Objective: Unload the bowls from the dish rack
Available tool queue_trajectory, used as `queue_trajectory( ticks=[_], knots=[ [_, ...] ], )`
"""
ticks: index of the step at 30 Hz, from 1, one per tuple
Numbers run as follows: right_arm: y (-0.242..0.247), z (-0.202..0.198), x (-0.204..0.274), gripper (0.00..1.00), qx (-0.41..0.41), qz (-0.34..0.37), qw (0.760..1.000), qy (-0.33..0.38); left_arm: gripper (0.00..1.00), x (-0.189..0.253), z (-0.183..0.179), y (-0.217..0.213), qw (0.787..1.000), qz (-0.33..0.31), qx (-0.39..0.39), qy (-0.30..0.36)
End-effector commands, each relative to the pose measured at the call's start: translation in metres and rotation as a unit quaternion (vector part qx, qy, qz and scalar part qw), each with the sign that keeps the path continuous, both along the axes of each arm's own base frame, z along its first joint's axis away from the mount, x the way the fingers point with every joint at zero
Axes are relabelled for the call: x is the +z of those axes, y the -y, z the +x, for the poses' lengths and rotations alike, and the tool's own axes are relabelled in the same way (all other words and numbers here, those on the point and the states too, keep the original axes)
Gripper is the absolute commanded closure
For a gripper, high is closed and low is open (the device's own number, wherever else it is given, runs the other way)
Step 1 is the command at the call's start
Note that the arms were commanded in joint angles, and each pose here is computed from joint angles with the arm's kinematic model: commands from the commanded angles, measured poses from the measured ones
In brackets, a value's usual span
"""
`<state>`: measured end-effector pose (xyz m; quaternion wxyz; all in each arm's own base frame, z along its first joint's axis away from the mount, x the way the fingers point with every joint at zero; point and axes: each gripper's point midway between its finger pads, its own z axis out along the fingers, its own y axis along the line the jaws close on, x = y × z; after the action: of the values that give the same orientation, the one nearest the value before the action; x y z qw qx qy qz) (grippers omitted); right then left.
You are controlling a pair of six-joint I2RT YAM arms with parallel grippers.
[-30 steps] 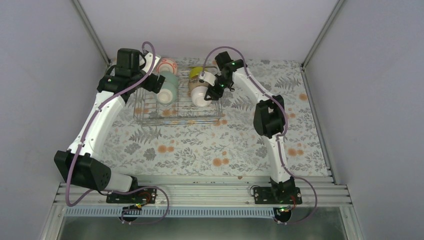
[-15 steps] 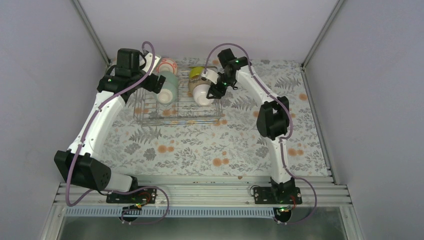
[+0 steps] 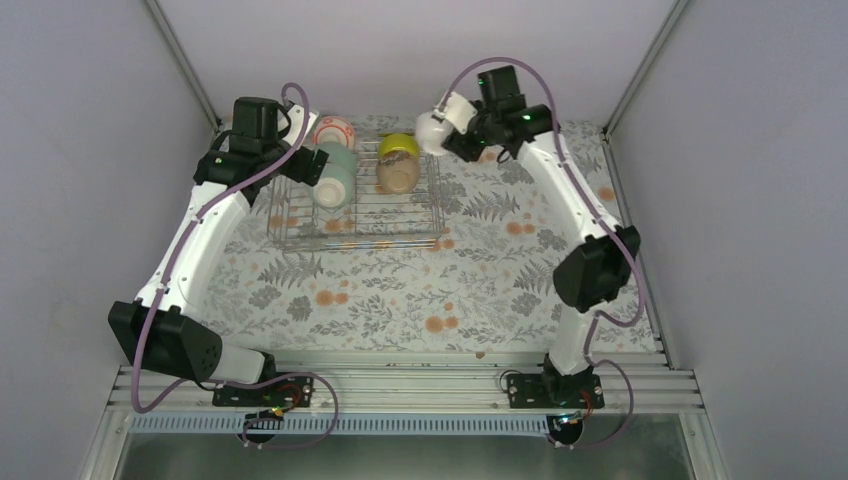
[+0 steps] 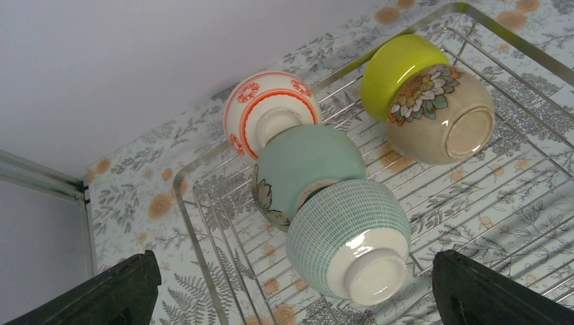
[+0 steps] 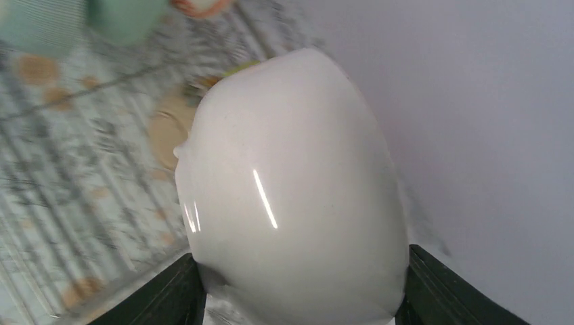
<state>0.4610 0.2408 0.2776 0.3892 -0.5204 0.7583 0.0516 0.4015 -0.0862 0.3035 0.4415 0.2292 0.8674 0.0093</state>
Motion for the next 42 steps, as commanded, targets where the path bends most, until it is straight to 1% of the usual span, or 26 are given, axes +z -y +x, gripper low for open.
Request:
queue_trajectory(
  ticks=[1,3,7,9,11,15,17,19,24,29,32,37,39,42],
  knots=[
    [0.063,0.031,0.033,0.54,-0.119,-0.030,0.987,0.100,0.00,0.008,-0.002,-0.009,1.000,0.002,0.018,0.018],
    [0.089,0.034,0.024,0.53,-0.149,-0.055,0.982,0.106,0.00,0.009,-0.002,-0.009,1.000,0.002,0.020,0.020],
    [0.136,0.035,-0.017,0.54,-0.196,-0.095,0.972,0.090,0.00,0.009,-0.002,-0.009,1.000,0.001,0.019,0.022],
    [0.157,0.038,-0.039,0.54,-0.226,-0.122,0.961,0.105,0.00,0.008,-0.003,-0.009,1.000,0.001,0.020,0.023],
    [0.179,0.045,-0.050,0.54,-0.270,-0.145,0.942,0.135,0.00,0.007,-0.004,-0.010,0.999,0.002,0.021,0.024],
    [0.203,0.050,-0.061,0.57,-0.310,-0.150,0.923,0.169,0.00,0.006,-0.007,-0.012,0.999,0.003,0.022,0.027],
    [0.212,0.054,-0.066,0.57,-0.324,-0.157,0.916,0.176,0.00,0.010,-0.009,-0.012,0.999,0.005,0.023,0.030],
    [0.216,0.058,-0.073,0.57,-0.331,-0.162,0.913,0.173,0.00,0.012,-0.010,-0.013,0.999,0.005,0.022,0.033],
    [0.226,0.070,-0.107,0.56,-0.339,-0.208,0.904,0.157,0.00,0.009,-0.013,-0.013,0.999,0.006,0.020,0.028],
    [0.234,0.086,-0.115,0.57,-0.352,-0.234,0.889,0.178,0.00,0.013,-0.017,-0.013,0.999,0.002,0.015,0.030],
    [0.241,0.094,-0.114,0.57,-0.364,-0.262,0.871,0.201,0.00,0.017,-0.018,-0.013,0.999,0.002,0.014,0.036],
    [0.248,0.095,-0.126,0.58,-0.359,-0.313,0.853,0.213,0.00,0.013,-0.019,-0.013,0.999,0.003,0.015,0.033],
    [0.249,0.093,-0.137,0.58,-0.355,-0.332,0.850,0.204,0.00,0.009,-0.019,-0.012,1.000,0.003,0.013,0.026],
    [0.249,0.090,-0.146,0.59,-0.351,-0.340,0.850,0.197,0.00,0.005,-0.019,-0.012,1.000,0.001,0.012,0.022]
  ],
)
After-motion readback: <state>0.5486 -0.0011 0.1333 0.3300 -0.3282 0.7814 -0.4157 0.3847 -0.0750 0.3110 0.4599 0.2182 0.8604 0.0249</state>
